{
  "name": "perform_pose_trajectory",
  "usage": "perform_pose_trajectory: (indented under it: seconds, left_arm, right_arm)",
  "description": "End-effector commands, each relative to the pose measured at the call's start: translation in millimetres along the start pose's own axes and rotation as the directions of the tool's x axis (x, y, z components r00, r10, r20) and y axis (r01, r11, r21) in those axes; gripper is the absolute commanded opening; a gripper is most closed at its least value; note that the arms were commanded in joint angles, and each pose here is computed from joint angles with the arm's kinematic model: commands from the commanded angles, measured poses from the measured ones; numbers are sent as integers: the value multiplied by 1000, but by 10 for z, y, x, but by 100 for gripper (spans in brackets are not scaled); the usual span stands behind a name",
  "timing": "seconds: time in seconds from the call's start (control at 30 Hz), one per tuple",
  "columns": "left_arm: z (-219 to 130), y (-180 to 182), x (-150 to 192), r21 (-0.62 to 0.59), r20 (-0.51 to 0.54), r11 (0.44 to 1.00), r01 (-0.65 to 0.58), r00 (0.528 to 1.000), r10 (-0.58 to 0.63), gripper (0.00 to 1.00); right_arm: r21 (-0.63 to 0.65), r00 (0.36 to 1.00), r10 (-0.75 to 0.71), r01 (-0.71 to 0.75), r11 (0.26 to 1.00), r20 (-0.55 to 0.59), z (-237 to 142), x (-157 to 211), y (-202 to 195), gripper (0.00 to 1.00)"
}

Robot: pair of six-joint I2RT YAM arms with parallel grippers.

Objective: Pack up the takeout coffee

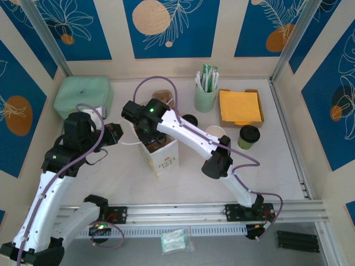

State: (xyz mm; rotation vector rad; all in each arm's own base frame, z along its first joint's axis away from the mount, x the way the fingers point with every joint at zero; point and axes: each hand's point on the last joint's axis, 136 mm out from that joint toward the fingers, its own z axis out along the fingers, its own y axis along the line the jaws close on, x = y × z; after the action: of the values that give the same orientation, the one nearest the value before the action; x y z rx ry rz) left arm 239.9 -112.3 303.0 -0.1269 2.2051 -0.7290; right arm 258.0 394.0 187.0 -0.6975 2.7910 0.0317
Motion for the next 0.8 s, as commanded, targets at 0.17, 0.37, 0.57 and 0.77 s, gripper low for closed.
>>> perform_pose_trajectory:
  seconds: [0.17, 0.37, 0.57, 0.77]
  left_arm:
    - [-32, -12, 15, 19, 7, 1000, 10, 1000, -11, 0]
    - [-56, -19, 14, 19, 10, 1000, 8, 1000, -8, 0]
    - [-69, -21, 2, 17, 14, 1000, 5, 1000, -5, 0]
    - [-66, -26, -3, 18, 13, 1000, 4, 1000, -4, 0]
  right_arm:
    - [20, 998, 34, -33, 999, -51, 204, 76, -16, 37]
    - [11, 996, 48, -47, 999, -71, 293, 84, -28, 37]
    - [-9, 993, 69, -70, 997, -94, 378, 95, -42, 37]
    - [-23, 990, 84, -87, 996, -113, 471, 111, -52, 37]
